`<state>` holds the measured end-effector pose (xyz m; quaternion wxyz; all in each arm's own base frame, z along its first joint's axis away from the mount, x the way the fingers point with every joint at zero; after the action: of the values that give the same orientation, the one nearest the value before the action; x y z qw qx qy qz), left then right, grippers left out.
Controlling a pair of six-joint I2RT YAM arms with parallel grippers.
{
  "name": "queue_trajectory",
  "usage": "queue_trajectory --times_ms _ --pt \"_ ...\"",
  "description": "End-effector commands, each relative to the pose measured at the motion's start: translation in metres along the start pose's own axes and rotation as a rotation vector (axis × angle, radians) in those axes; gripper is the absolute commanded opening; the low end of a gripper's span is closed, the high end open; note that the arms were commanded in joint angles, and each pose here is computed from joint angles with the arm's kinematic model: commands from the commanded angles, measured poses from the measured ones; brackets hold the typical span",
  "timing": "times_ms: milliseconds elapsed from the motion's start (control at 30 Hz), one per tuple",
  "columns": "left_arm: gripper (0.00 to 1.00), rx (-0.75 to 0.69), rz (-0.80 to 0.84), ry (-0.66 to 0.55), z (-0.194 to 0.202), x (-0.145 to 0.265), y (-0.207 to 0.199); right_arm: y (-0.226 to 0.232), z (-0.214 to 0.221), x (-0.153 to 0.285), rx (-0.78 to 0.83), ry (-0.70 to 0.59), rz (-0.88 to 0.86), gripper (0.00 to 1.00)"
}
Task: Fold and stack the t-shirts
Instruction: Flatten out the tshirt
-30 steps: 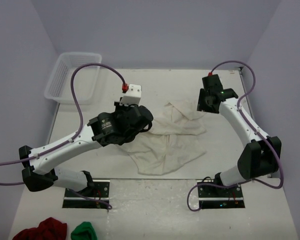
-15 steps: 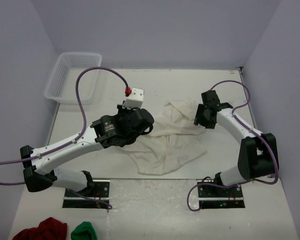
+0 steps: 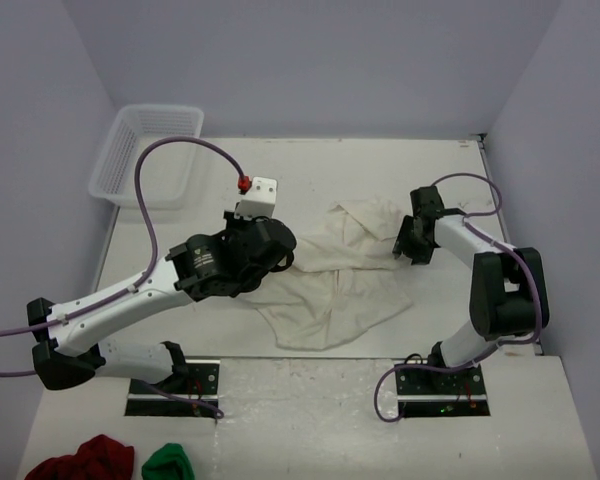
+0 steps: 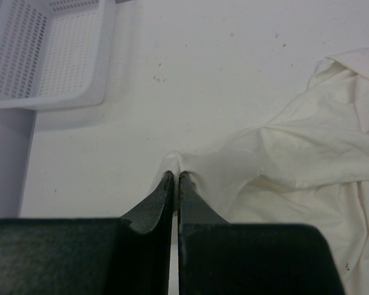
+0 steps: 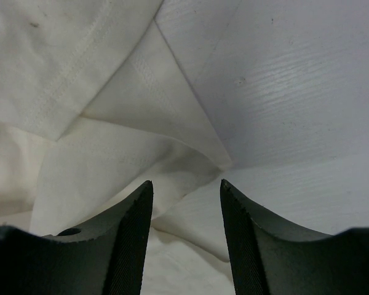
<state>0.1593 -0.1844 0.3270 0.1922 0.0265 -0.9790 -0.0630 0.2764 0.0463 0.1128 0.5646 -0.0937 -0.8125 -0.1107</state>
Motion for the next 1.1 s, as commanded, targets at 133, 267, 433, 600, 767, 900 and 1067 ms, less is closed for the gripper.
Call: queue_trajectory --times_ms 133,267,433,600,767,900,1067 --pt "0.00 0.050 0.004 -0.038 -0.011 0.003 0.006 0.001 -0.007 -0.003 -0.043 -0.015 -0.019 0.50" --pt "0.00 0.059 0.012 -0.045 -0.013 0.006 0.010 -0.003 -0.007 -0.003 -0.086 -0.005 -0.006 0.50" --pt "0.00 0.066 0.028 -0.050 -0.014 0.007 0.009 -0.001 -0.013 -0.003 -0.123 -0.006 0.018 0.50" --pt "0.00 0.079 0.065 -0.054 -0.017 0.010 0.010 0.002 -0.017 -0.004 -0.161 0.008 0.016 0.48" --pt "0.00 0.099 0.113 -0.061 -0.022 0.014 0.011 0.002 -0.016 -0.005 -0.192 0.019 0.032 0.44" --pt "0.00 0.095 0.165 -0.048 -0.020 0.015 0.008 0.003 -0.018 -0.005 -0.211 0.036 0.052 0.38" --pt "0.00 0.099 0.228 -0.061 -0.023 0.018 0.005 0.005 -0.017 -0.004 -0.224 0.056 0.084 0.31"
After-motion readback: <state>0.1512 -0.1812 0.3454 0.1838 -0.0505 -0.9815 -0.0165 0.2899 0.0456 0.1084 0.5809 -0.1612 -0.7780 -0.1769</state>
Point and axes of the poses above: each gripper's point midway between its finger pads, its own x axis back along the fingers, its own y axis along the line the jaws close on, z = x × y, the point moved 9 cm from there along x, back along the fingers, and after that the axes turned 5 degrees about x, right-handed, at the moved point
